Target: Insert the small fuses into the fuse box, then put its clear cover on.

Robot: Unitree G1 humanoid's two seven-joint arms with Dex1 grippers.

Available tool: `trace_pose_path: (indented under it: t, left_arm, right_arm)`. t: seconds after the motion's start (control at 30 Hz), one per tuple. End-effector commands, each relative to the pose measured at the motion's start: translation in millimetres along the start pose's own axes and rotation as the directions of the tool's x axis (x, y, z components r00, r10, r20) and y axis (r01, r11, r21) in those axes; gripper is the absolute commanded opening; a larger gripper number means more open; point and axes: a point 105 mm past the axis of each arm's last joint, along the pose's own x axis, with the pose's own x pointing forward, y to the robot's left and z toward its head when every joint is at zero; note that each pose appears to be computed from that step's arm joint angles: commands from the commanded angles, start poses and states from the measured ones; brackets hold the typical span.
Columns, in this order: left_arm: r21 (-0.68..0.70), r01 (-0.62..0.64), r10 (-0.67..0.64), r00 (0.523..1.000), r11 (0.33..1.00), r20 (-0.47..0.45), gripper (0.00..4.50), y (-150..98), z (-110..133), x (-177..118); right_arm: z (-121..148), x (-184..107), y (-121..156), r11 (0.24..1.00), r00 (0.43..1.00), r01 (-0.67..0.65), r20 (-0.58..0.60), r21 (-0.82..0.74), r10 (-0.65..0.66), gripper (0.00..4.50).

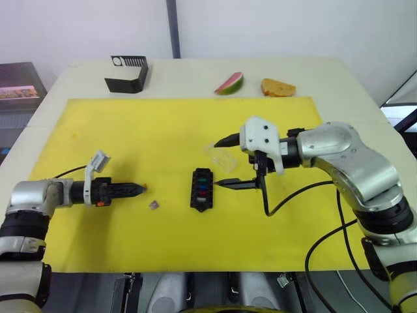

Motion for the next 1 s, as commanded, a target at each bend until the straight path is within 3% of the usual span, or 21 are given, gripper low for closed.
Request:
trace_pose_path:
  t: [0.03,0.07,0.33,0.43,0.7,0.83,1.0]
  left_arm:
    - [-0.049,-0.059,0.056,0.998,0.997,-0.042,1.2,11.0,-15.6,-2.8]
    - [-0.05,-0.056,0.054,0.998,0.997,-0.041,0.76,10.5,-15.8,-2.9]
    - [-0.062,-0.064,0.062,0.998,0.996,-0.032,0.76,10.0,-16.9,-8.4]
    - [-0.062,-0.069,0.068,0.997,0.996,-0.02,0.04,10.4,-14.5,-10.2]
    - [-0.023,-0.063,0.062,0.998,0.998,-0.021,0.04,5.0,-12.2,-13.3]
    - [0.062,-0.017,0.014,0.999,0.998,0.044,0.04,-15.8,10.1,-17.5]
    - [0.22,0.07,-0.095,0.99,0.973,0.105,0.04,-64.6,41.3,-18.3]
  right_arm:
    - [6.3,-2.6,-0.9,0.999,1.0,0.01,0.012,-0.041,-0.009,4.5]
    - [6.2,-2.3,-0.7,0.999,1.0,0.008,0.012,-0.042,-0.007,4.5]
    - [2.7,0.7,-0.6,0.999,1.0,0.0,0.001,-0.05,0.0,4.5]
    - [2.7,1.8,-1.6,0.999,1.0,0.001,0.002,-0.052,-0.001,4.5]
    - [1.6,4.7,-2.1,0.999,1.0,0.0,0.005,-0.054,0.001,4.5]
    - [0.0,3.2,-1.1,1.0,1.0,-0.005,0.008,-0.013,0.005,4.5]
    - [2.2,-2.3,-4.0,0.984,0.998,-0.017,0.068,0.178,0.005,4.5]
